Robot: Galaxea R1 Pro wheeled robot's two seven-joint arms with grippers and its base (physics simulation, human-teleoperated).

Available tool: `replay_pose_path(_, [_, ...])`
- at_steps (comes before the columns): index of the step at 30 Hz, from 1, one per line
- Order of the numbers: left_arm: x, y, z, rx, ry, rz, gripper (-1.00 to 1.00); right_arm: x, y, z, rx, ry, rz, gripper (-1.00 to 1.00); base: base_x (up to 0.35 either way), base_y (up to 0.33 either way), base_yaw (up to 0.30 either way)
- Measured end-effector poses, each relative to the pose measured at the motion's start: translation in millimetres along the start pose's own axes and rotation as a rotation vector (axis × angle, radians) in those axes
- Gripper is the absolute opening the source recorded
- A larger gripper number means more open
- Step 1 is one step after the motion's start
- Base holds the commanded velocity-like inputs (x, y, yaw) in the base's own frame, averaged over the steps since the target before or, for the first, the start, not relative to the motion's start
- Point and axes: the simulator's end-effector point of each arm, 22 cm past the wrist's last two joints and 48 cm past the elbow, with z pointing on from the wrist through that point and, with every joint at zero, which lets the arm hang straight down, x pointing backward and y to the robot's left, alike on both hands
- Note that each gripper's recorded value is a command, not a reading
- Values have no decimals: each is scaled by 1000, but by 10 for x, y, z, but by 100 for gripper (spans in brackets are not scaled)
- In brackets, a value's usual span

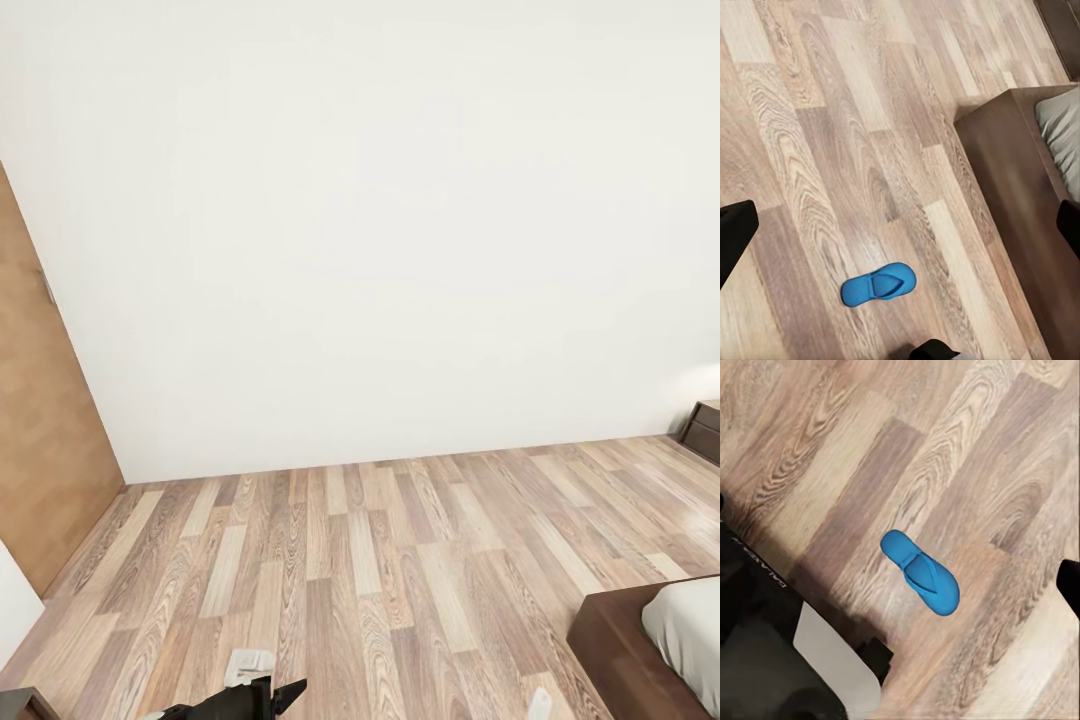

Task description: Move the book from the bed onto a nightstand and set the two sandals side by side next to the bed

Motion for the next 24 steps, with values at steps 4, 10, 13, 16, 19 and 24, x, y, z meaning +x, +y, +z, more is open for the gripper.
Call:
replay_pose_path(4, [0,3,-1,-1,0,-1,100,269,-199,-57,80,160,-173,100,0,0,0])
replay_pose_path(10, [-1,13,-2,-5,-1,-1,100,483,-460,-169,176,325,-321,100,0,0,0])
replay_pose_path(13, [-2,20,-3,-7,-1,-2,100,291,-560,-245,222,309,-354,100,0,0,0])
replay_pose_path(16, [-3,22,-4,-8,-2,-2,100,69,-672,-346,271,283,-362,100,0,0,0])
replay_pose_path(19, [-3,23,-4,-9,-2,-2,100,-260,-888,-474,344,245,-364,100,0,0,0])
replay_pose_path(24, [-1,16,1,-7,-1,-2,100,-502,-1249,-639,523,206,-382,100,0,0,0])
